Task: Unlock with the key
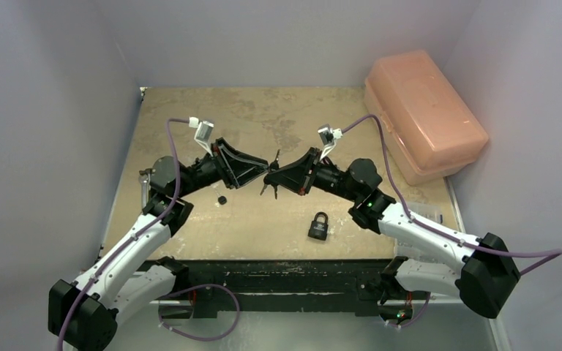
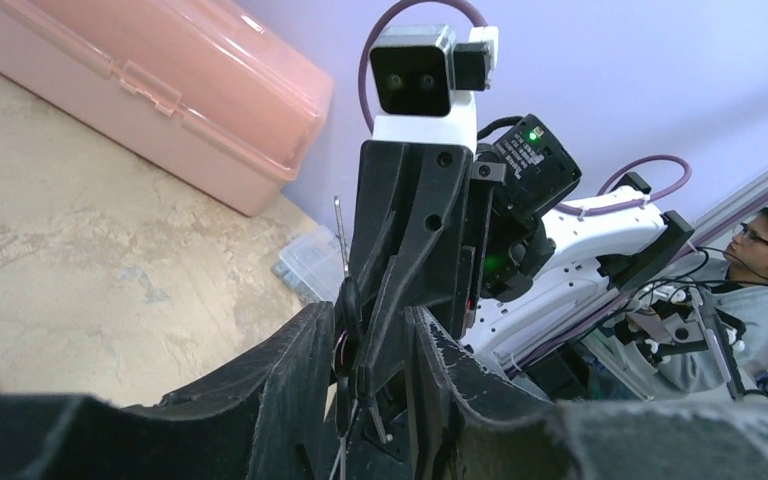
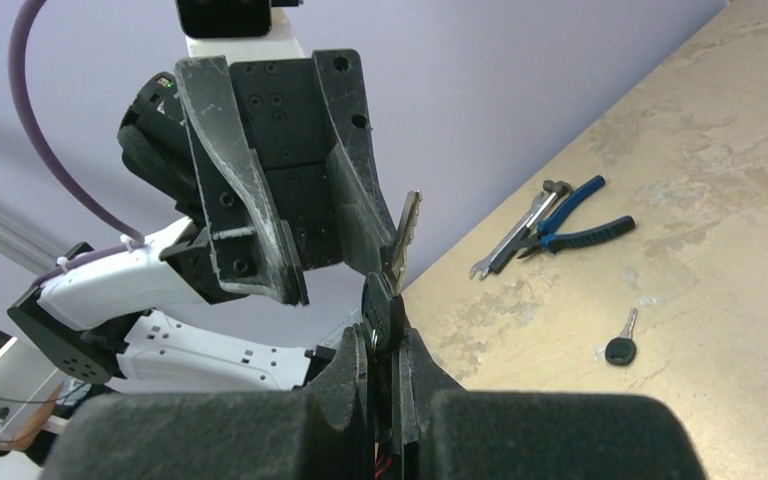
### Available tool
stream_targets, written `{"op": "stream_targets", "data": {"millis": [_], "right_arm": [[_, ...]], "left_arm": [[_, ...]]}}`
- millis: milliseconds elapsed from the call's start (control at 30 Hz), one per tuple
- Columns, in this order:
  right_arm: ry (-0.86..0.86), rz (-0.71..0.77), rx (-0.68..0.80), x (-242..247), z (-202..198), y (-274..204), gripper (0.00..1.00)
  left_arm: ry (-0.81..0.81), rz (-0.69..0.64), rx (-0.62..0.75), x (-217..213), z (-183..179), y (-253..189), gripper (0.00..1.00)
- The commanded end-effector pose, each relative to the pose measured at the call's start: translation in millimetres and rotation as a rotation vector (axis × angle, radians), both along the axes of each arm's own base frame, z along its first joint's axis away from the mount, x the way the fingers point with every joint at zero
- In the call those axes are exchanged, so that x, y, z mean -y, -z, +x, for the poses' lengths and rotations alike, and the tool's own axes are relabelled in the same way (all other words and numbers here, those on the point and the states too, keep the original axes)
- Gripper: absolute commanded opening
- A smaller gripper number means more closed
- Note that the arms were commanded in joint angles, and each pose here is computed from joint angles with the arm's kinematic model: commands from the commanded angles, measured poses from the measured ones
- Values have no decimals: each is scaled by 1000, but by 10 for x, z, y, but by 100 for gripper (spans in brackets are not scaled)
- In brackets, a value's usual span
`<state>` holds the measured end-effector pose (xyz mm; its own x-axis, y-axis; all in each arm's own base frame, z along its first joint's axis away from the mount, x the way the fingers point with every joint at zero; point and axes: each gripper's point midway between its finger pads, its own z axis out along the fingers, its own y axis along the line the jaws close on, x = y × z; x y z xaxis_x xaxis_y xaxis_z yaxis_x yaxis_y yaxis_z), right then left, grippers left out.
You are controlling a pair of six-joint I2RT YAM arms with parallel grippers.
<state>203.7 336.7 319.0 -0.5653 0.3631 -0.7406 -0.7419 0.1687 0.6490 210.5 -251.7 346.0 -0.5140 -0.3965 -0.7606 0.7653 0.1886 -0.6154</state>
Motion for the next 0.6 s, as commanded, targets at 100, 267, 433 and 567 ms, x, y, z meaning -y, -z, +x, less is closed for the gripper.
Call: {"op": "stream_targets", "data": {"millis": [100, 267, 433, 567], "right_arm": [[-22, 54, 58, -15, -35, -323, 0], [-33, 53, 59, -33, -48, -324, 0], [-38, 47, 61, -49, -57, -322, 0], [-44, 39, 65, -67, -68, -302, 0]], "left_arm": [[21, -21, 15, 52, -39, 18, 33], [27, -23, 12, 94, -28, 34, 30], [29, -34, 19, 106, -23, 7, 24], [29, -31, 8, 115, -8, 32, 21]]}}
